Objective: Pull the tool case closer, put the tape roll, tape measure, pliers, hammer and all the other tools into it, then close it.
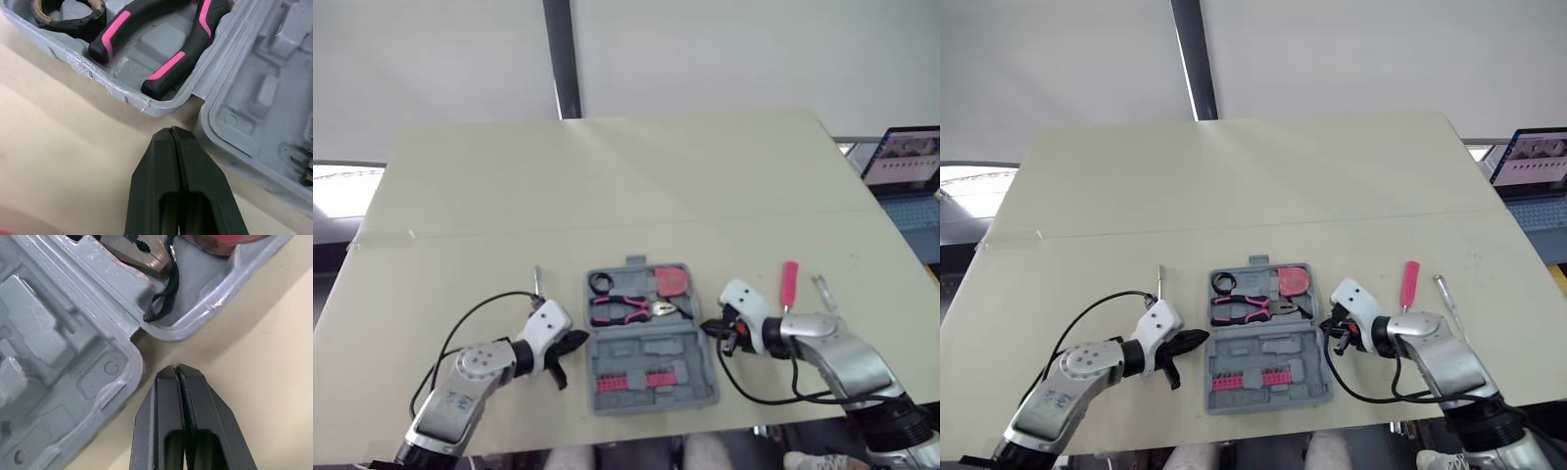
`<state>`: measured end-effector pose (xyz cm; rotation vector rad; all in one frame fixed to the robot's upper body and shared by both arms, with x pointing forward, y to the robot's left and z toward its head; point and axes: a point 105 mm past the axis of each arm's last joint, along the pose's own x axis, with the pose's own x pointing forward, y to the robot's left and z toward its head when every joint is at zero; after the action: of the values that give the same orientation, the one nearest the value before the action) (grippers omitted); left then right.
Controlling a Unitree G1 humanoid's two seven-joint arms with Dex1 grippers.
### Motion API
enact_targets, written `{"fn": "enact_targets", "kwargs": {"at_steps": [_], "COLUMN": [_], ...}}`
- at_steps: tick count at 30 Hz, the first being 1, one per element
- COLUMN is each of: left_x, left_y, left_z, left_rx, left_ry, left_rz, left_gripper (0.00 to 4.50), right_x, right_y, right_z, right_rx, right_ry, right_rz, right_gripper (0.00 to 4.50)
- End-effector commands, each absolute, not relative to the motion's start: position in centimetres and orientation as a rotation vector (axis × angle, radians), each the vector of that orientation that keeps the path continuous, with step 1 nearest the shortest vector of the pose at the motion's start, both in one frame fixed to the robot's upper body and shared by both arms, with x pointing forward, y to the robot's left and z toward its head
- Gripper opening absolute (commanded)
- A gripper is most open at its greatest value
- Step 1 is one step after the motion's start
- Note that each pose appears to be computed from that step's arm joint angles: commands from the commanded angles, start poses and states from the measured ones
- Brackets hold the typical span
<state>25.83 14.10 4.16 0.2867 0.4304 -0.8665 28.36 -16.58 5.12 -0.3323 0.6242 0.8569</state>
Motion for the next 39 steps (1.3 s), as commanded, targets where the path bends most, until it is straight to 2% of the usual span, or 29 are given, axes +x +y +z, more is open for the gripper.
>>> {"fn": "enact_targets", "kwargs": {"at_steps": [1,6,9,12,19,23,29,39], "left_x": [25.7,23.4,20.9,18.3,14.1,12.2,9.2,9.1], "left_y": [14.4,16.3,17.2,18.6,21.4,22.5,23.0,22.8], "left_z": [7.7,10.9,12.6,11.8,9.4,8.8,7.9,8.1], "left_rx": [0.266,0.245,0.210,0.169,0.176,0.153,0.159,0.173], "left_ry": [0.325,0.278,0.184,0.236,0.292,0.289,0.339,0.306], "left_rz": [-0.886,-0.878,-0.874,-0.838,-0.751,-0.687,-0.717,-0.697], "left_gripper": [0.00,0.00,0.00,0.87,4.44,4.48,4.48,4.48], "right_x": [27.9,26.0,24.2,22.5,19.8,18.8,18.4,19.1], "right_y": [-17.8,-18.7,-19.8,-20.7,-22.0,-22.8,-23.3,-23.5], "right_z": [7.3,10.1,10.8,11.0,10.0,9.0,8.1,7.7], "right_rx": [-0.321,-0.250,-0.224,-0.218,-0.222,-0.211,-0.213,-0.228], "right_ry": [0.580,0.552,0.569,0.596,0.642,0.662,0.665,0.649], "right_rz": [0.845,0.891,0.915,0.952,1.018,1.026,1.029,1.032], "right_gripper": [0.10,0.10,0.10,0.92,4.46,4.49,4.49,4.49]}}
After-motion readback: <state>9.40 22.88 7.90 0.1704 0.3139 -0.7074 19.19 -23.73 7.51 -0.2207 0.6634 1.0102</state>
